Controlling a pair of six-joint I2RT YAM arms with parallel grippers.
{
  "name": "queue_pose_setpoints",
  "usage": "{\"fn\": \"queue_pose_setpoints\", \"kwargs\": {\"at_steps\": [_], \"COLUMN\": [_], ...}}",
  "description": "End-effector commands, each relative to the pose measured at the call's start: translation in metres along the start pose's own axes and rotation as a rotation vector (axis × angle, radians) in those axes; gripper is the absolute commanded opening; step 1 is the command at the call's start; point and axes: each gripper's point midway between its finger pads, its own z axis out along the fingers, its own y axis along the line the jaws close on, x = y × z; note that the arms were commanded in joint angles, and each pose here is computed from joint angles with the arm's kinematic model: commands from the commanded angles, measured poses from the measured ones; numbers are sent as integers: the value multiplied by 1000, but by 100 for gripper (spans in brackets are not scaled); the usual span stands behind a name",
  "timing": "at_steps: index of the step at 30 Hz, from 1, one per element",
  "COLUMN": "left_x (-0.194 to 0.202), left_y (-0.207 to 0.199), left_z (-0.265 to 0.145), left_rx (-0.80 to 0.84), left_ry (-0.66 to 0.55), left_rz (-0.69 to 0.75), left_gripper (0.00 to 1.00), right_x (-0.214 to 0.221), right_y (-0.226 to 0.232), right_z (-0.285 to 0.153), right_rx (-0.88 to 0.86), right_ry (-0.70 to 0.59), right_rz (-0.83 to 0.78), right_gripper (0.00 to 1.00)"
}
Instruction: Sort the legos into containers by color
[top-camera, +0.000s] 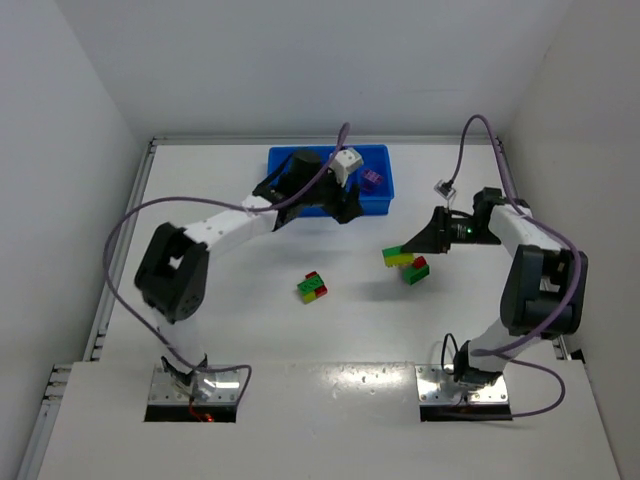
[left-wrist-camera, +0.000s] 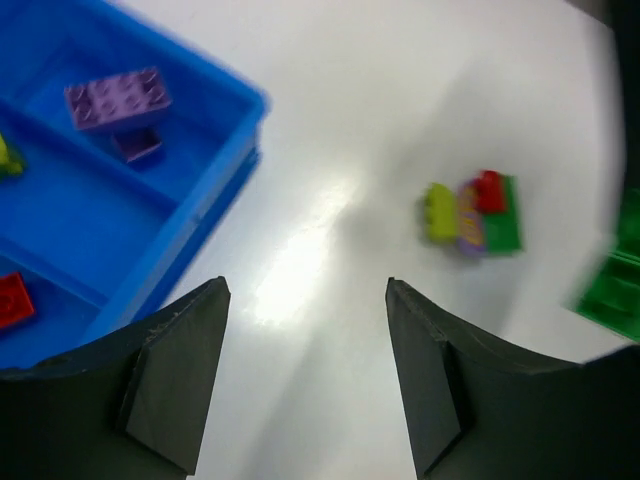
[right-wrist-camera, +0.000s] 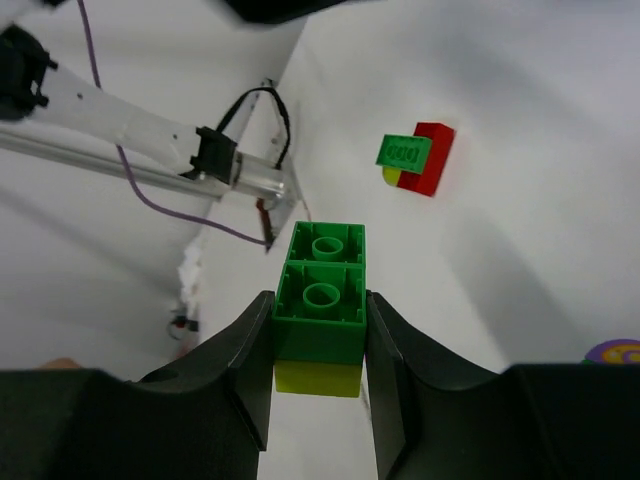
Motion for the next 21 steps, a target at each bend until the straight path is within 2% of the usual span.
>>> {"fn": "queue_pose_setpoints", "kwargs": {"at_steps": [1, 3, 6, 8, 13, 15, 17, 21], "left_x": [-33, 0, 17, 24, 32, 26, 39, 40], "left_y": [-50, -62, -86, -87, -111, -109, -113, -129], "left_z": [-41, -47, -59, -60, -63, -66, -59, -51], "left_rx": [21, -12, -22, -82, -161, -243, -276, -339], "left_ry": [-82, 6, 55, 86, 110, 103, 128, 110], "left_rz": [249, 322, 429, 482, 680, 723, 787, 876], "left_gripper": [70, 70, 70, 70, 70, 70, 70, 70], "right_x": [-21, -22, -26, -33, -31, -29, -29, -30], "right_y": [16, 13, 6, 3, -3, -7, -7, -13], "right_z": [1, 5, 9, 10, 14, 15, 15, 15], "right_rx": [-112, -150, -184, -204, -226, -227, -227, -229], "right_ry": [-62, -66, -72, -88, -88, -86, -85, -81], "right_rz": [49, 119, 195, 223, 321, 350, 363, 392], "right_gripper": [0, 0, 0, 0, 0, 0, 0, 0]}}
